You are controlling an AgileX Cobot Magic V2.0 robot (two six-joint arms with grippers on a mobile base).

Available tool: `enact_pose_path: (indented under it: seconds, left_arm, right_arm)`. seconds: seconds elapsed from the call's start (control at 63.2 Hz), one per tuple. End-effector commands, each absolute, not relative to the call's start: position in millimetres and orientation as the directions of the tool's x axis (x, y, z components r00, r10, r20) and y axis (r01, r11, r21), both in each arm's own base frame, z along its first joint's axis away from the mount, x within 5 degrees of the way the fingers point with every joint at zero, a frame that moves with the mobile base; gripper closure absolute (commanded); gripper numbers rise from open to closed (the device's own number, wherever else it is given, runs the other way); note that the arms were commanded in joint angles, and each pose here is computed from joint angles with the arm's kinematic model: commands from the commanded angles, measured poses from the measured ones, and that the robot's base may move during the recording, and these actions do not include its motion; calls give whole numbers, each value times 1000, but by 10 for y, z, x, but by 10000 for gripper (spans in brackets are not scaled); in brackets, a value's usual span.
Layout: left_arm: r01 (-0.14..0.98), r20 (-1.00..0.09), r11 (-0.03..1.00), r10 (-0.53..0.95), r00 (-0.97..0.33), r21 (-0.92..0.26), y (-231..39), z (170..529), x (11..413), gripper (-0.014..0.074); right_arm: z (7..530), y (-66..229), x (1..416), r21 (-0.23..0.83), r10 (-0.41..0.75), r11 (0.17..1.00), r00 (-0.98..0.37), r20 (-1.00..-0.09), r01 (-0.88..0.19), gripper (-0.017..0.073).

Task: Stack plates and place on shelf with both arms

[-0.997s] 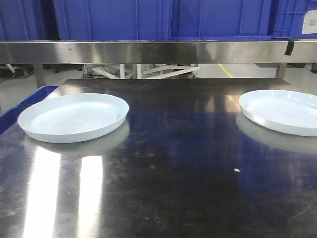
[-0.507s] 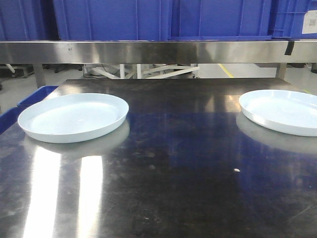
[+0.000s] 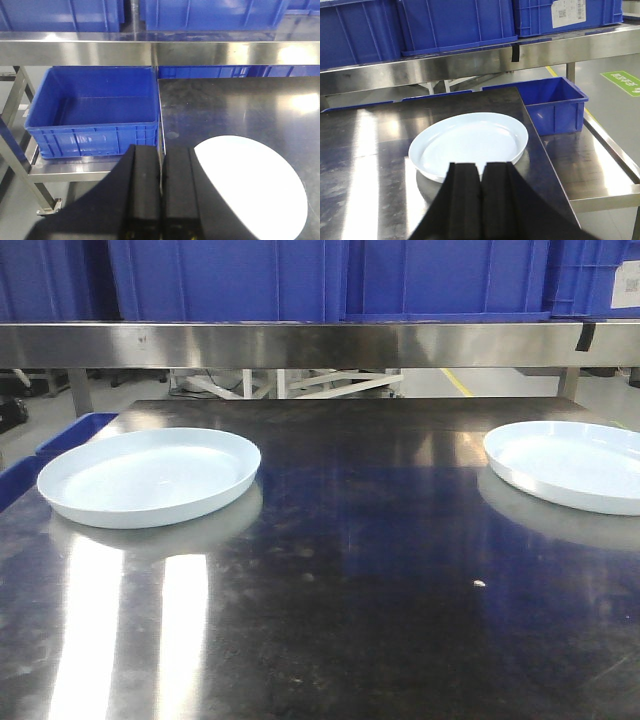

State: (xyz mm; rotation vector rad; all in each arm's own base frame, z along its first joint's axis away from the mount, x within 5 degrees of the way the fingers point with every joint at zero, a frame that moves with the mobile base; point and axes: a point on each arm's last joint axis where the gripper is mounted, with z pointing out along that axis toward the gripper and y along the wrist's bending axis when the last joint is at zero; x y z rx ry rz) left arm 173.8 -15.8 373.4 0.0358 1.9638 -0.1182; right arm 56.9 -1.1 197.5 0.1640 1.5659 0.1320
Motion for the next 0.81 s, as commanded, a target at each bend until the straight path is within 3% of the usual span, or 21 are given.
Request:
enact_pose_path:
  seconds: [0.0, 0.665, 0.791]
  left_arm:
    - [88, -962, 993, -52, -268, -78, -163, 3940, 1747, 503]
    - [94, -956, 988, -94, -279, -124, -181, 3935, 1744, 503]
    - [94, -956, 988, -95, -279, -126, -181, 3935, 1744, 503]
  right_arm:
    - [2123, -12, 538, 186, 185, 983, 125, -975, -1, 503]
    - [2213, -15, 523, 163, 161, 987, 202, -966, -6, 503]
    - [2354, -11, 489, 182, 180, 983, 166, -969, -7, 503]
